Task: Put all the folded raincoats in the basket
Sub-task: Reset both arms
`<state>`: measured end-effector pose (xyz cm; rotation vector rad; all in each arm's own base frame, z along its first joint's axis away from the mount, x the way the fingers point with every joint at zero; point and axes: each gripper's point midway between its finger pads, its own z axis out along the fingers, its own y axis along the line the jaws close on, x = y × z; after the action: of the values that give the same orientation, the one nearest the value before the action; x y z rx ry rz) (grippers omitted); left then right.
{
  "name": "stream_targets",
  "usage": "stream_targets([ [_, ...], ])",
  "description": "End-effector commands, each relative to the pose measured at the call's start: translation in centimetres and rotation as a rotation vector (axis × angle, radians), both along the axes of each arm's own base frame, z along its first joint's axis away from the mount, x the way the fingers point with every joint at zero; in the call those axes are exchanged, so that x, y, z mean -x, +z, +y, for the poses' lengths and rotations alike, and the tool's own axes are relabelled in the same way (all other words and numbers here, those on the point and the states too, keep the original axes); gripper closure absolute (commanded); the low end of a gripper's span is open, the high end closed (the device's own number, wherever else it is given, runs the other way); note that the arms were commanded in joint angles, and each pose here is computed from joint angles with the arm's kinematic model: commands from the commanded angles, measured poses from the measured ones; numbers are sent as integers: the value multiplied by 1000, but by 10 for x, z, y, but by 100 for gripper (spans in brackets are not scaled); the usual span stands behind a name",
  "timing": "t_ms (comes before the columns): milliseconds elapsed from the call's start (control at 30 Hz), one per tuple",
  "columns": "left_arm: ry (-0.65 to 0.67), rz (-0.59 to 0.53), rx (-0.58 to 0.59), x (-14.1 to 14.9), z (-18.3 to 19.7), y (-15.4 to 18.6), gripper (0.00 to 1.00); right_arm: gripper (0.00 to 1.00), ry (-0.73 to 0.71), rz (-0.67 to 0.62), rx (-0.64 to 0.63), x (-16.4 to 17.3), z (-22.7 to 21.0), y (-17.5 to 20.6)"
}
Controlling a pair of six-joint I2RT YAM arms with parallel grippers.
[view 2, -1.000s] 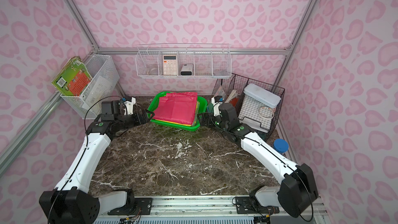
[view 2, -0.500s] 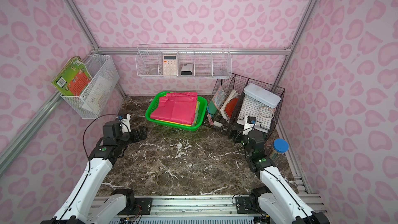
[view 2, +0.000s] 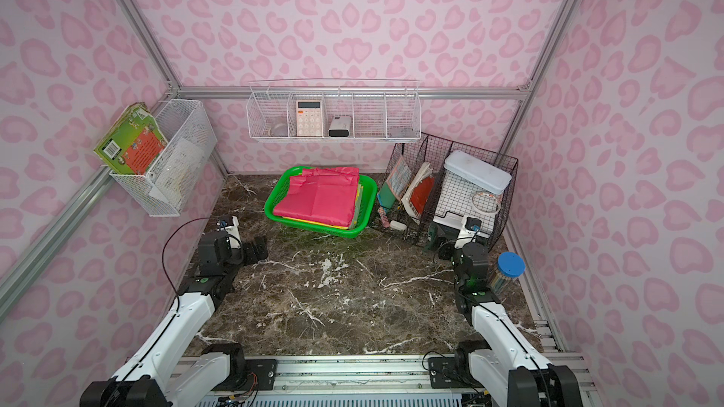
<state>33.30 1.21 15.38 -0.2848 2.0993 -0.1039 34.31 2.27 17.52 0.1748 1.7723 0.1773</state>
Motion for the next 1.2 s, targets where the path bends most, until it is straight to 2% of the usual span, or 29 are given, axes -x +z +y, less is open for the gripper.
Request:
stream_targets([
  [0, 19, -76, -39, -16, 7, 12, 1, 0, -71, -11, 29, -5, -15, -2],
  [133, 19, -59, -49, -26, 8, -1, 2, 0, -138, -39, 85, -9, -30, 2],
  [400, 6, -112, -61, -37, 7, -4, 2, 0, -251, -89, 181, -13, -59, 5],
  [700, -33, -138, -141, -49, 7, -14, 2, 0, -256, -107, 232, -14, -61, -21],
  [833, -51, -151, -180, -48, 7, -22, 2, 0, -215, -138, 253, -15, -54, -21],
  [1100, -76, -179, -190, -53, 4, -48, 2, 0, -214, -195, 264, -8, -53, -31],
  [1167, -89, -178, -188, -55, 2, -56, 2, 0, -202, -137, 258, -15, -52, -38],
])
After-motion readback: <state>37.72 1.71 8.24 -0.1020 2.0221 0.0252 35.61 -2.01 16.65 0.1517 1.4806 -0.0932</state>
